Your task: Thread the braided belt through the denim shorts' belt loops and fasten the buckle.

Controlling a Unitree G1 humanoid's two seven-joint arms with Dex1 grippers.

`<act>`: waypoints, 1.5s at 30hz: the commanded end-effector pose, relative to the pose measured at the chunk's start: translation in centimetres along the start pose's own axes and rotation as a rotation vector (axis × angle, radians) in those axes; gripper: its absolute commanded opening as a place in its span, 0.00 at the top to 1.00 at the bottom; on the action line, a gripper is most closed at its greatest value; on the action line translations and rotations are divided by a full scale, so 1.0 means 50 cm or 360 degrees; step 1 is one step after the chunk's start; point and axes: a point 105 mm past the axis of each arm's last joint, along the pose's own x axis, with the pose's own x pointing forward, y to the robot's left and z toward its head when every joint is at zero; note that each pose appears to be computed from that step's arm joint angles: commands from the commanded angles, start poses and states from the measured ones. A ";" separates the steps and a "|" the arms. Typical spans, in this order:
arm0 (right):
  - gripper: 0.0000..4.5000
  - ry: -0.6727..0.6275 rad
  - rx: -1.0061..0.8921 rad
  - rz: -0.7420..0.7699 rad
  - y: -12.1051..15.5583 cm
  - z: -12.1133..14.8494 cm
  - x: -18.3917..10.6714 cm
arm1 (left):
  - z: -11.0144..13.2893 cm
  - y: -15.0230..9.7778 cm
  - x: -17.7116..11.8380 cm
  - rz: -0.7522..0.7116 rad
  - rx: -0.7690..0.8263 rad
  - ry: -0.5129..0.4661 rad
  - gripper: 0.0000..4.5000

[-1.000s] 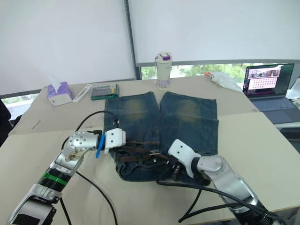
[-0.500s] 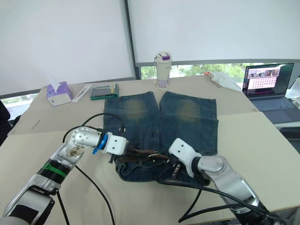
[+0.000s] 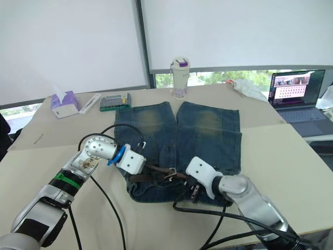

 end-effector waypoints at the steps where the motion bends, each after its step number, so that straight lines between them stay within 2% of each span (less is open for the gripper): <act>1: 0.99 -0.0081 -0.0052 -0.0108 -0.018 0.023 -0.014 | 0.019 0.010 -0.006 -0.0014 0.0035 -0.0070 1.00; 3: 0.99 -0.0081 -0.0043 -0.0104 -0.019 0.022 -0.014 | 0.017 0.007 -0.003 -0.0034 0.0028 -0.0067 1.00; 8: 0.99 -0.0191 0.0066 -0.0006 0.004 0.044 -0.016 | 0.006 0.025 0.024 0.0112 -0.0003 -0.0021 1.00; 13: 0.99 -0.0232 0.0152 0.0030 0.012 0.050 -0.015 | 0.027 0.022 0.063 0.0230 0.0042 -0.0099 1.00; 19: 0.99 -0.0235 0.0046 0.0109 0.021 0.056 -0.027 | 0.043 0.016 0.109 0.0283 -0.0084 -0.0189 1.00; 20: 0.84 -0.0225 0.0013 0.0106 0.020 0.055 -0.035 | 0.043 0.016 0.111 0.0286 -0.0087 -0.0188 1.00; 24: 0.55 -0.0217 -0.0026 0.0025 -0.001 0.059 -0.063 | 0.038 0.017 0.107 0.0305 -0.0121 -0.0175 1.00; 29: 0.55 -0.0203 -0.0074 -0.0098 -0.033 0.064 -0.085 | 0.033 0.014 0.105 0.0304 -0.0137 -0.0166 1.00; 33: 0.55 -0.0104 -0.0136 -0.0127 -0.038 0.042 -0.051 | 0.036 0.016 0.107 0.0306 -0.0133 -0.0176 1.00; 45: 0.55 -0.0011 -0.0169 -0.0106 -0.036 0.019 -0.031 | 0.041 0.020 0.107 0.0327 -0.0140 -0.0182 1.00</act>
